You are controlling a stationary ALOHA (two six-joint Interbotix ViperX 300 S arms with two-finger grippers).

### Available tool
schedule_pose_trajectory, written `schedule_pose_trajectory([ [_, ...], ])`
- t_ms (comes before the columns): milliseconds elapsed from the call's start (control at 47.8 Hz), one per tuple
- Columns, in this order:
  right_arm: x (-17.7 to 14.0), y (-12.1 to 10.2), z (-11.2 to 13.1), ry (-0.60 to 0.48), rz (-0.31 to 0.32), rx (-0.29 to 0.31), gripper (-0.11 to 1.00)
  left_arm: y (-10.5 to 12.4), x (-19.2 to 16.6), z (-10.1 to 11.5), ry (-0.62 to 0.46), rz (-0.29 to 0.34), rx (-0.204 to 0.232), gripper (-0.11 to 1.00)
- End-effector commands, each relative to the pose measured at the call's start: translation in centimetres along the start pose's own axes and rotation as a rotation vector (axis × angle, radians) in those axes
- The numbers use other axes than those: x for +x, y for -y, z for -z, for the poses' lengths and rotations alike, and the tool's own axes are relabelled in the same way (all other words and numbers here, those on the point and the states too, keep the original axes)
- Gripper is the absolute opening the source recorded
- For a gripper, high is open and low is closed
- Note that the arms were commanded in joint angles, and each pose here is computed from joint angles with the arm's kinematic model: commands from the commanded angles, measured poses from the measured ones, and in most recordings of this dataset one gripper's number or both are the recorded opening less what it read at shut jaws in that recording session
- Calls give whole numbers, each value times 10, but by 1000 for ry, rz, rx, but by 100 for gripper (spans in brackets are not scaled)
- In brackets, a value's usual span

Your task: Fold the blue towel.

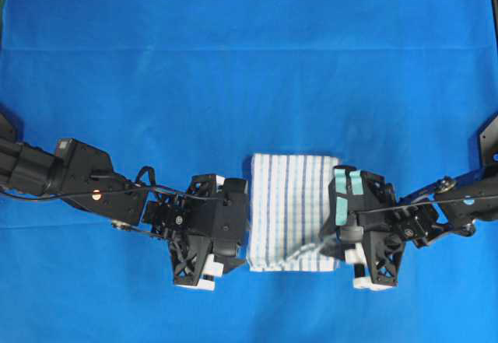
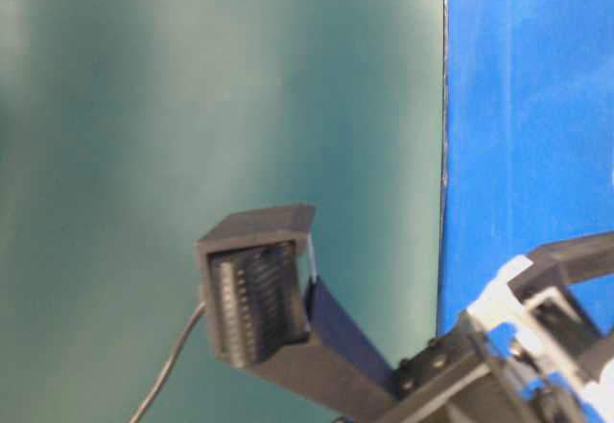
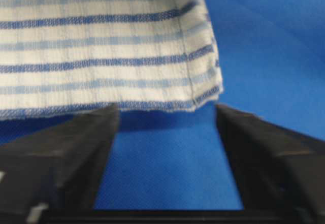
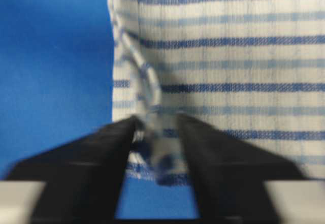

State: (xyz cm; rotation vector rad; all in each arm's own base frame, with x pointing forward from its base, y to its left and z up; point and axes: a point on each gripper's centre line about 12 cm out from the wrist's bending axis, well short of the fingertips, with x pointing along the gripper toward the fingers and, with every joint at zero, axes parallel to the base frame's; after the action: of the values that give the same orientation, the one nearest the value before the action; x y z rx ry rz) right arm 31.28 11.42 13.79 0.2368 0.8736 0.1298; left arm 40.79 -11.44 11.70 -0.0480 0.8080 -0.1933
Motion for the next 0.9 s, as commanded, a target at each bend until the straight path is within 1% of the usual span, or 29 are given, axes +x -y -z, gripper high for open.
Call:
schedule_pose_trajectory([
  [0, -17, -7, -16, 44, -10, 0, 60, 3, -25, -22, 55, 9, 8, 77],
  [21, -23, -7, -18, 48, -3, -3, 61, 3, -30, -23, 56, 9, 10, 82],
  [63, -30, -7, -20, 48, 7, -7, 60, 3, -38, -25, 58, 8, 10, 85],
  [168, -52, -5, -28, 70, 30, -18, 54, 2, -60, -30, 72, 7, 17, 81],
  [356, -101, -1, -41, 170, 63, -89, 54, -7, -103, -36, 148, -3, 23, 80],
  [524, -145, 7, -48, 288, 87, -134, 54, -12, -146, -40, 241, -9, 35, 80],
  [607, -163, 12, -48, 343, 95, -153, 54, -15, -166, -38, 285, -17, 52, 80],
  [712, -185, 19, -45, 406, 119, -180, 54, -25, -191, -32, 351, -42, 72, 80],
  [880, -211, 30, -39, 485, 169, -218, 54, -38, -225, -20, 461, -87, 78, 80],
])
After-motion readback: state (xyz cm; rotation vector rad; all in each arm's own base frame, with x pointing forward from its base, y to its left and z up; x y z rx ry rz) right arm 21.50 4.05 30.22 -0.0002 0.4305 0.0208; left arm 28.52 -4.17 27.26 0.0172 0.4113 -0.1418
